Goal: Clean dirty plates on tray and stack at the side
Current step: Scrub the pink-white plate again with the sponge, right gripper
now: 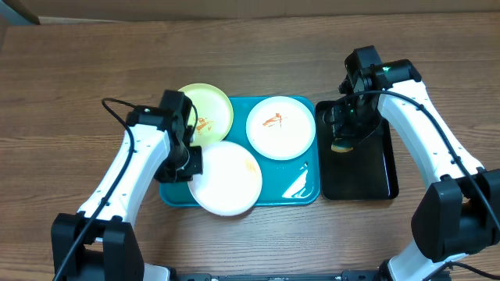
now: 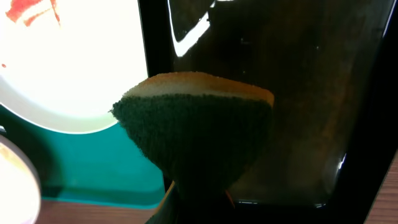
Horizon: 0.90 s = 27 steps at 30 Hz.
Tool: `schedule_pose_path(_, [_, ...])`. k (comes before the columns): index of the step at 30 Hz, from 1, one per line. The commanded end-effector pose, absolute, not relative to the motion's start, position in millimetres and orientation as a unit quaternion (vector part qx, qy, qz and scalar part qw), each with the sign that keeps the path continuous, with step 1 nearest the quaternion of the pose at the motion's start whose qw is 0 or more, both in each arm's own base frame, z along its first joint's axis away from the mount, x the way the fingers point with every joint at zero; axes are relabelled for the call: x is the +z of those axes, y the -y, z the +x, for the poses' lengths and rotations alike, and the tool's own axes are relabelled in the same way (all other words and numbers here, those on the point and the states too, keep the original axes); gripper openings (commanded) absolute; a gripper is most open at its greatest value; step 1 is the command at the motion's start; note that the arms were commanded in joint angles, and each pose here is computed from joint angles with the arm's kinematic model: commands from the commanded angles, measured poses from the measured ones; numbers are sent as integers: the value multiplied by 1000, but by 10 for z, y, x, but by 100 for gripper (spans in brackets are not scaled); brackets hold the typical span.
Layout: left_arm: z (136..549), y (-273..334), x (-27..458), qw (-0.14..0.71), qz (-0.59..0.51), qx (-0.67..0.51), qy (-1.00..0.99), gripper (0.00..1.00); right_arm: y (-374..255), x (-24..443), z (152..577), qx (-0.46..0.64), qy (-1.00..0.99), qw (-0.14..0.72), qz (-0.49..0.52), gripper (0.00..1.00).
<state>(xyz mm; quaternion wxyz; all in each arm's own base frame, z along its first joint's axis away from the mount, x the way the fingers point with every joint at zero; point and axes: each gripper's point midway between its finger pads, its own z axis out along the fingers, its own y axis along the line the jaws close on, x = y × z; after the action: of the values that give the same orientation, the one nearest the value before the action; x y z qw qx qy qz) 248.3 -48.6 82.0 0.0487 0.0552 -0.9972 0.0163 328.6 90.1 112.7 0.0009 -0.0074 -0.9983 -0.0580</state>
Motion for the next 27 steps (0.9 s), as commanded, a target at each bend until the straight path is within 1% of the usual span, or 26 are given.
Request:
schedule_pose_path(1, [2317, 577, 687, 68, 36, 42, 996, 4, -1182, 1208, 3268, -129, 991, 3, 30, 4])
schedule_pose_path(5, [2291, 618, 548, 65, 34, 56, 996, 4, -1536, 1261, 3199, -180, 977, -2, 113, 4])
schedule_pose_path(8, [2321, 725, 497, 57, 29, 85, 994, 4, -1829, 1270, 3148, -185, 967, -18, 176, 4])
schedule_pose_path(16, [2328, 808, 467, 49, 10, 83, 995, 4, -2679, 1159, 3003, -193, 931, -82, 300, 4])
schedule_pose_path(21, [2320, 824, 468, 50, 9, 83, 995, 4, -3063, 988, 2856, -199, 911, -99, 348, 4])
schedule_pose_path(27, [2319, 825, 468, 50, 10, 83, 995, 4, -3296, 682, 2695, -193, 903, -78, 377, 4])
